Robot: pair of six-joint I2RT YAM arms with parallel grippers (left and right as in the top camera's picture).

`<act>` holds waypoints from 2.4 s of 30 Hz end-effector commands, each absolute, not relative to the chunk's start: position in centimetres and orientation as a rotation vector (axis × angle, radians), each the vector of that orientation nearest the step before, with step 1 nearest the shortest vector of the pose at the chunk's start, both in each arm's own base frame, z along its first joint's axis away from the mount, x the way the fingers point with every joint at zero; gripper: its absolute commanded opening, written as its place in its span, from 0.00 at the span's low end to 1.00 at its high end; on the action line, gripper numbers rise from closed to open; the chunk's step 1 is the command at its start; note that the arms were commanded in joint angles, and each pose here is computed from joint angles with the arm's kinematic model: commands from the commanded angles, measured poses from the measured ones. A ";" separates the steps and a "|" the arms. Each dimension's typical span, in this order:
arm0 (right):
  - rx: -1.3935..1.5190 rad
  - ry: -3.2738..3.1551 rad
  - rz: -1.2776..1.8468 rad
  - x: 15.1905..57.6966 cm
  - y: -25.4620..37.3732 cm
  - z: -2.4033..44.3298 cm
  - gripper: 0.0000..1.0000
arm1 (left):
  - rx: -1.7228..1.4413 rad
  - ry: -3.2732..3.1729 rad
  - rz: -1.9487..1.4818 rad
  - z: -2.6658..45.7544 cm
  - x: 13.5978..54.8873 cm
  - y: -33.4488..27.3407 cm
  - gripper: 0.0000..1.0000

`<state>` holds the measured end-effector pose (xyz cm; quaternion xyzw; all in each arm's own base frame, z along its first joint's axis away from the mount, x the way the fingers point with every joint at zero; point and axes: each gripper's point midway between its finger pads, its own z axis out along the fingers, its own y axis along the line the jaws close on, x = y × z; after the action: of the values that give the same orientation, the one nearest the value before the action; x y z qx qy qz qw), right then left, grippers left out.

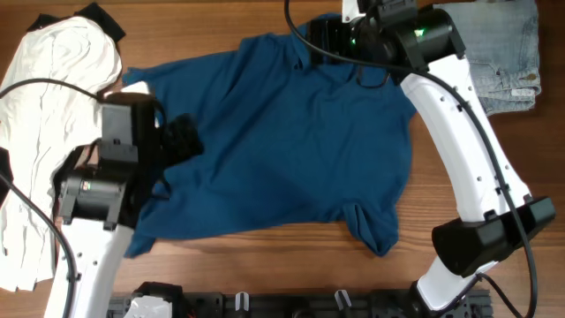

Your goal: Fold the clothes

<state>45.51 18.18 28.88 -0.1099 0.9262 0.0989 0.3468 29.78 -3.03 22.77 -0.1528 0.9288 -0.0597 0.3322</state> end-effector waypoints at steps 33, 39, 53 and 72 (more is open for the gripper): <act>-0.403 2.283 0.235 59.6 20.6 14.1 0.94 | -0.233 2.360 0.052 9.2 55.1 6.0 0.99; -0.400 2.293 0.237 59.4 20.6 13.9 0.94 | -0.097 2.365 0.152 8.4 57.2 8.5 0.98; -0.402 2.296 0.235 59.4 20.6 13.9 0.94 | -0.120 2.469 0.089 2.0 56.4 10.2 0.91; -0.424 2.284 0.225 59.5 20.5 14.0 0.94 | -0.340 2.464 0.005 -0.7 56.6 10.2 0.73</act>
<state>59.06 20.82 15.10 -0.1627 0.8980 0.0966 0.3972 56.75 10.33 1.35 -0.1056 0.9359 0.0185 0.3355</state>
